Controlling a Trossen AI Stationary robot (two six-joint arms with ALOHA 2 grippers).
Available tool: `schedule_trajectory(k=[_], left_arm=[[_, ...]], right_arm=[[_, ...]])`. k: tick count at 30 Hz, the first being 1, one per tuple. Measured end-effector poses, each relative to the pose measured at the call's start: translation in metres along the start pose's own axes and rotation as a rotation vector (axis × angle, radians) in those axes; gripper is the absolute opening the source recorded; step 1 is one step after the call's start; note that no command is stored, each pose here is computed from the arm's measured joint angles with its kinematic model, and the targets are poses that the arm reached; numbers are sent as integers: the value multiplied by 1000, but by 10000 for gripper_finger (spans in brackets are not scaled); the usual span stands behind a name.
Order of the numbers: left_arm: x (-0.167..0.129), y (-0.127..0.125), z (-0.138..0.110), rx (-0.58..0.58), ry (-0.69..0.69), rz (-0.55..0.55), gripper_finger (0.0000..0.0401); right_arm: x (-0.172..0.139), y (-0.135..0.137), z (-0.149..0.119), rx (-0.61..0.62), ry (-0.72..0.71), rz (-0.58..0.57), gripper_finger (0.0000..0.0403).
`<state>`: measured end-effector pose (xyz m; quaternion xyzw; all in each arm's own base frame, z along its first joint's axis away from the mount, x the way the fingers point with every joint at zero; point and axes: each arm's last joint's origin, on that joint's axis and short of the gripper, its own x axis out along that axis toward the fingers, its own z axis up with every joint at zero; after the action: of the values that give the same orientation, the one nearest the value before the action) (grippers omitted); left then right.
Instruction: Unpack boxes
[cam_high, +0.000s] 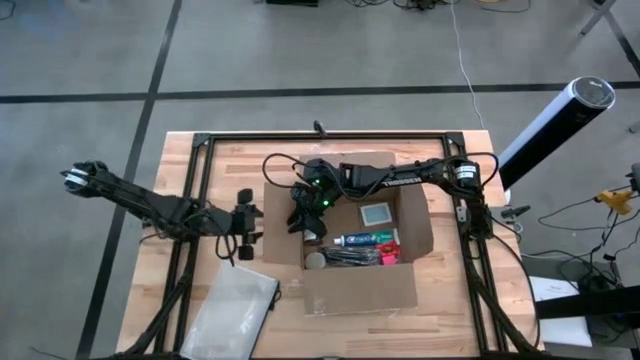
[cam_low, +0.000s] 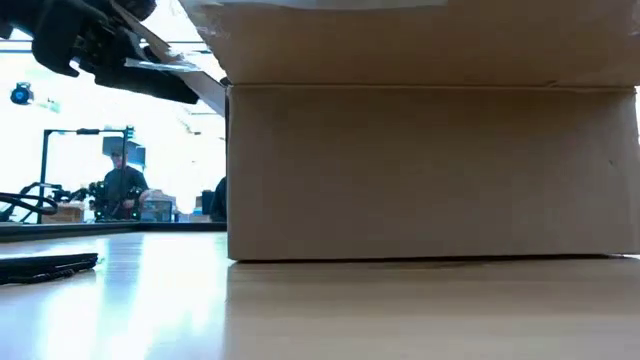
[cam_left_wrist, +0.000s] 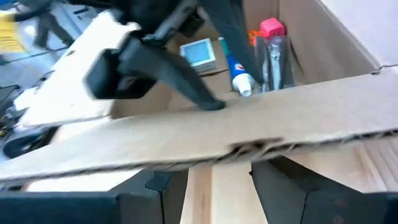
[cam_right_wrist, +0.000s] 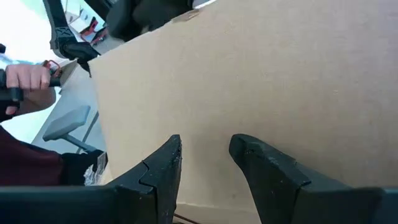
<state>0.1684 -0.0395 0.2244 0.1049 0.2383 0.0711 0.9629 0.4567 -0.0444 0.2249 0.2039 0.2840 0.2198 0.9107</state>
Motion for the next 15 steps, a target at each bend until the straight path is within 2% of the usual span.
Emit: schedule_trajectory(k=[8, 15], left_arm=[[-30, 17, 10, -30, -50, 57, 155], [-37, 20, 19, -26, -95, 62, 155]], right_arm=[[0, 0, -1, 5, 6, -2, 149], [1, -2, -4, 17, 21, -15, 144]])
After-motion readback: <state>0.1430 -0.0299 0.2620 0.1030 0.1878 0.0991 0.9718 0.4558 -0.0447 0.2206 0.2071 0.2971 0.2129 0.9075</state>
